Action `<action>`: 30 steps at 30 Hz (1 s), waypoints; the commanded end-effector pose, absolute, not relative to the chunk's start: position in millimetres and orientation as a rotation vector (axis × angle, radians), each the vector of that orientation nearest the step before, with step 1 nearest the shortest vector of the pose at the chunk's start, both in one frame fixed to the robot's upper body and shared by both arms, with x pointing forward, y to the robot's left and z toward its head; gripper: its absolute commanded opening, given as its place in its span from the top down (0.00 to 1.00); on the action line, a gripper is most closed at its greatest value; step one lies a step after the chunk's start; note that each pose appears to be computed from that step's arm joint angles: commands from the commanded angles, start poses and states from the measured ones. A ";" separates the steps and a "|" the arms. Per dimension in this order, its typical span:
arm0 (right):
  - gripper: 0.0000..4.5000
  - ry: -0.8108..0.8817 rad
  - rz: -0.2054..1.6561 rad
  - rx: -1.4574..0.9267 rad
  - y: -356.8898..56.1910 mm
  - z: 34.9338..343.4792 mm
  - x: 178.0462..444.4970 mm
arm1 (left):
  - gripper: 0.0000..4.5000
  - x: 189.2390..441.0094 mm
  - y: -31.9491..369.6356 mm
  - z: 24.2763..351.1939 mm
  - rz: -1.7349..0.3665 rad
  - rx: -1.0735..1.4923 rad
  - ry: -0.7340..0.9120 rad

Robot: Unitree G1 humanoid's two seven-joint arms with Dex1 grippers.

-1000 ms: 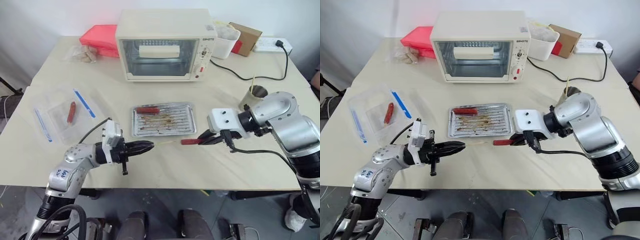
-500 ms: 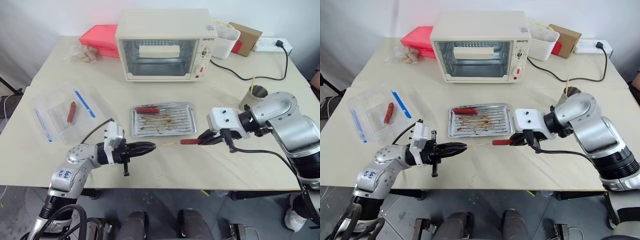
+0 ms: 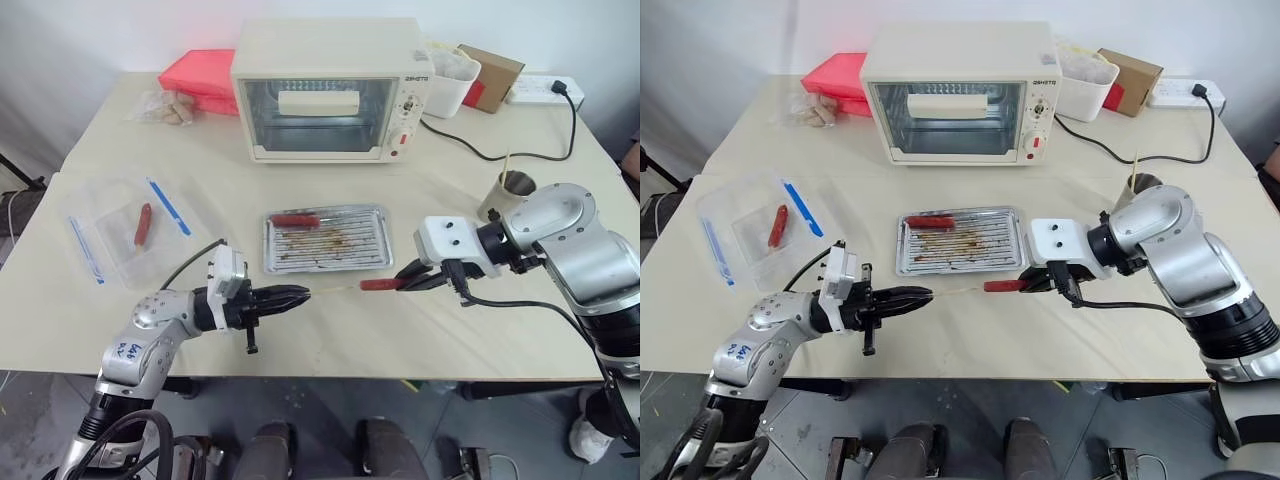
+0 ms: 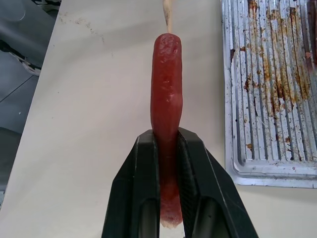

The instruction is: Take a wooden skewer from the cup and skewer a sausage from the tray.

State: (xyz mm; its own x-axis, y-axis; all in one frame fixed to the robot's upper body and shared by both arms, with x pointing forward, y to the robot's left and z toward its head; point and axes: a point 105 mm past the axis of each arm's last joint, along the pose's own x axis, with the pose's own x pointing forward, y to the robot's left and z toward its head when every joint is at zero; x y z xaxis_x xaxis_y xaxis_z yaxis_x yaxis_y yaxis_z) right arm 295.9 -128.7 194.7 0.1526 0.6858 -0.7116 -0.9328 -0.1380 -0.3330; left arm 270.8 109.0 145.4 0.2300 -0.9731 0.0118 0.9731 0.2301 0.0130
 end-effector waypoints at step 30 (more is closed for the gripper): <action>0.96 0.241 1.556 -1.005 -86.7 200.9 282.5 | 1.00 284.0 76.7 147.8 -1.408 0.049 -0.063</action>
